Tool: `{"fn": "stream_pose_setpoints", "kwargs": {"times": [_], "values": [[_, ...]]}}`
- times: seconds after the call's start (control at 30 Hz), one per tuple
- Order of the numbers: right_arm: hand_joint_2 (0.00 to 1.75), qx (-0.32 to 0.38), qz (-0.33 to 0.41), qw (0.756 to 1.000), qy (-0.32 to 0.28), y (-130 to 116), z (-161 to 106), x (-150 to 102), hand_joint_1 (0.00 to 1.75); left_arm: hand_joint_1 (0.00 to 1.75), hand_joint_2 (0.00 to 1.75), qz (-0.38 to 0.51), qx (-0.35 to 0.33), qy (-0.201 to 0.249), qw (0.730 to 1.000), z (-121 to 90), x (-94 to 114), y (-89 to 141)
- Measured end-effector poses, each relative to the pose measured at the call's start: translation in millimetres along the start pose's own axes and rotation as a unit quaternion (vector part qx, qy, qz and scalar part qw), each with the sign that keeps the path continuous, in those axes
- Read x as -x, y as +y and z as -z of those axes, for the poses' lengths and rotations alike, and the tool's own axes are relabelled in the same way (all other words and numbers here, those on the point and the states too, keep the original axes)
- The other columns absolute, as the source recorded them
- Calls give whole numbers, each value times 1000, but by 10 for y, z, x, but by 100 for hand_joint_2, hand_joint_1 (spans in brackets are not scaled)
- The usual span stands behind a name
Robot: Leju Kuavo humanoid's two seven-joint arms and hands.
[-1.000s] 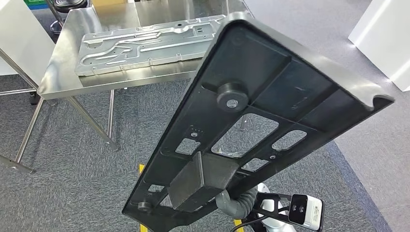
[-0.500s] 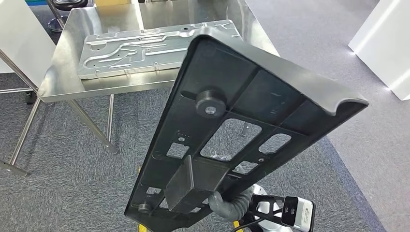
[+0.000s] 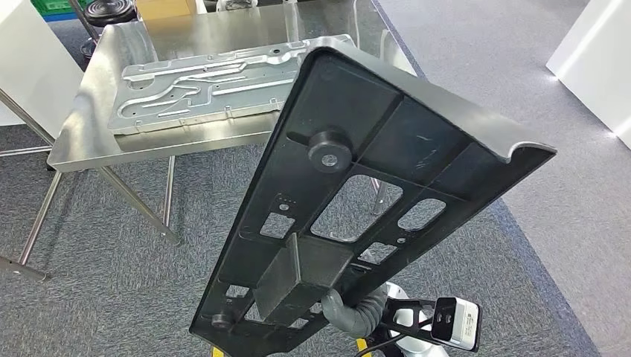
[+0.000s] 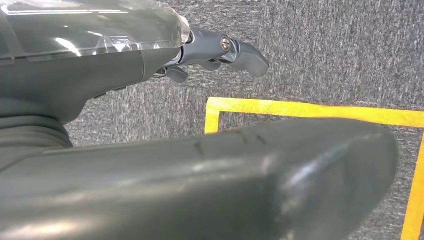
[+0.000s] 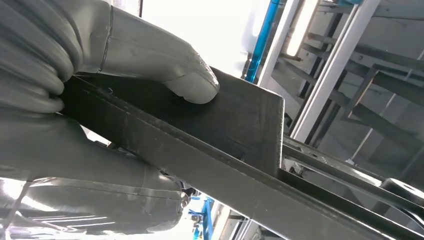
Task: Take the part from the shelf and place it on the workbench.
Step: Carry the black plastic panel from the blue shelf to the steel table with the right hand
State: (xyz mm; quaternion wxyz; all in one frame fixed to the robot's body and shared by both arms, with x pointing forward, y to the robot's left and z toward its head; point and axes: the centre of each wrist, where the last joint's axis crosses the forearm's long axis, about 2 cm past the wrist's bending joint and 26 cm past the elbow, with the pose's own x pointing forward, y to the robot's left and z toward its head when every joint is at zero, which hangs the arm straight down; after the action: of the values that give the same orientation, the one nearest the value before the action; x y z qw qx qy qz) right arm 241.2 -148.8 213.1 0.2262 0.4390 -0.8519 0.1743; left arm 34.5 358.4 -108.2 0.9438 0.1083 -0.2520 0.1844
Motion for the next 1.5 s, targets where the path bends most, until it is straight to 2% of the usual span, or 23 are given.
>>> {"fn": "stream_pose_setpoints", "kwargs": {"times": [1.5], "values": [[175,-2,7,1000,-5,35,26,14,175,0,0,-5,-7,0,1000,6,-10,46]]}}
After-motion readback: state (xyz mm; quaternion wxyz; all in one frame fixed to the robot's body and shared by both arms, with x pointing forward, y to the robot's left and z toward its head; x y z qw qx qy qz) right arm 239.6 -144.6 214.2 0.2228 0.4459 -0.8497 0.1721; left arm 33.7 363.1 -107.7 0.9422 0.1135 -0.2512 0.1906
